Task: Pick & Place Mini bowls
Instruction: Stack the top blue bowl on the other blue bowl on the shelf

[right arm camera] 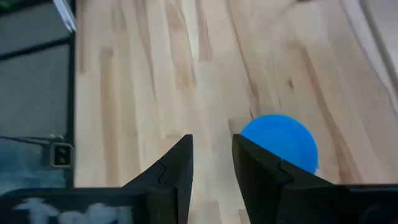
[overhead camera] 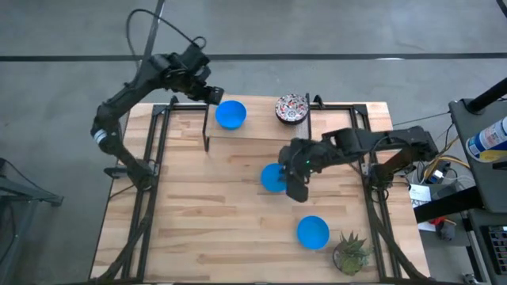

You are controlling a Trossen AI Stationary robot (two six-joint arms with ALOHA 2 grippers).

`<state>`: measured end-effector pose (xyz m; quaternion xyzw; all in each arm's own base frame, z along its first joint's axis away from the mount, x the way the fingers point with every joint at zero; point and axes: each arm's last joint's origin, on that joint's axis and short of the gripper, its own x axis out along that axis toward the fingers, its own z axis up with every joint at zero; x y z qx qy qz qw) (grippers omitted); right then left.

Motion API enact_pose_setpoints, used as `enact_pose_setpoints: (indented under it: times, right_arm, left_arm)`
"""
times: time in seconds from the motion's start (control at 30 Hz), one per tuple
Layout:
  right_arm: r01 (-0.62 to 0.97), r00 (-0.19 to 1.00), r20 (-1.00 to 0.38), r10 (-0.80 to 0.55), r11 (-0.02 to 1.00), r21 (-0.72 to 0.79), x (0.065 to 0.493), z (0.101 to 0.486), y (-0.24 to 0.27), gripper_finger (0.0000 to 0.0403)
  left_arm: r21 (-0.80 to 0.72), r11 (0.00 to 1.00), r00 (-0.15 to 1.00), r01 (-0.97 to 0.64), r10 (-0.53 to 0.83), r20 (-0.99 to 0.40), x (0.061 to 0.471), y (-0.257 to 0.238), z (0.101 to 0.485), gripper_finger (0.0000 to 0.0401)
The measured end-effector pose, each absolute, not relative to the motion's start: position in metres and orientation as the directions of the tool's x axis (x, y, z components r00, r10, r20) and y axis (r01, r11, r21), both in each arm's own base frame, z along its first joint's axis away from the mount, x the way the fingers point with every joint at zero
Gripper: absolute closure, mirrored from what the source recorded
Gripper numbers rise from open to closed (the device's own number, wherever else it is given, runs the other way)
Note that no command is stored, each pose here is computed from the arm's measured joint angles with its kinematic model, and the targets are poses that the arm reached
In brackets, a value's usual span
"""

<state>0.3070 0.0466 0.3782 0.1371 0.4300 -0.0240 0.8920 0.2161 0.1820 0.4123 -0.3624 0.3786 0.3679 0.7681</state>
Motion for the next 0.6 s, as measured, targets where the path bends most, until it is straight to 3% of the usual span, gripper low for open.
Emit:
enact_pose_setpoints:
  times: [0.13, 0.4, 0.6]
  right_arm:
    - [0.158, 0.573, -0.817, 0.072, 0.968, 0.196, 0.308, 0.355, 0.047, 0.0294]
    - [-0.004, 0.485, -0.872, 0.069, 0.997, 0.077, 0.306, 0.311, 0.053, 0.0294]
    - [-0.010, 0.507, -0.859, 0.062, 0.998, 0.066, 0.310, 0.286, 0.053, 0.0294]
  left_arm:
    - [-0.337, 0.491, 0.530, -0.803, 0.332, -0.780, 0.203, 0.160, 0.435, 0.0245]
    - [-0.466, 0.580, 0.724, -0.668, 0.362, -0.587, 0.183, 0.112, 0.475, 0.0245]
    - [-0.517, 0.647, 0.813, -0.560, 0.313, -0.490, 0.179, 0.083, 0.491, 0.0245]
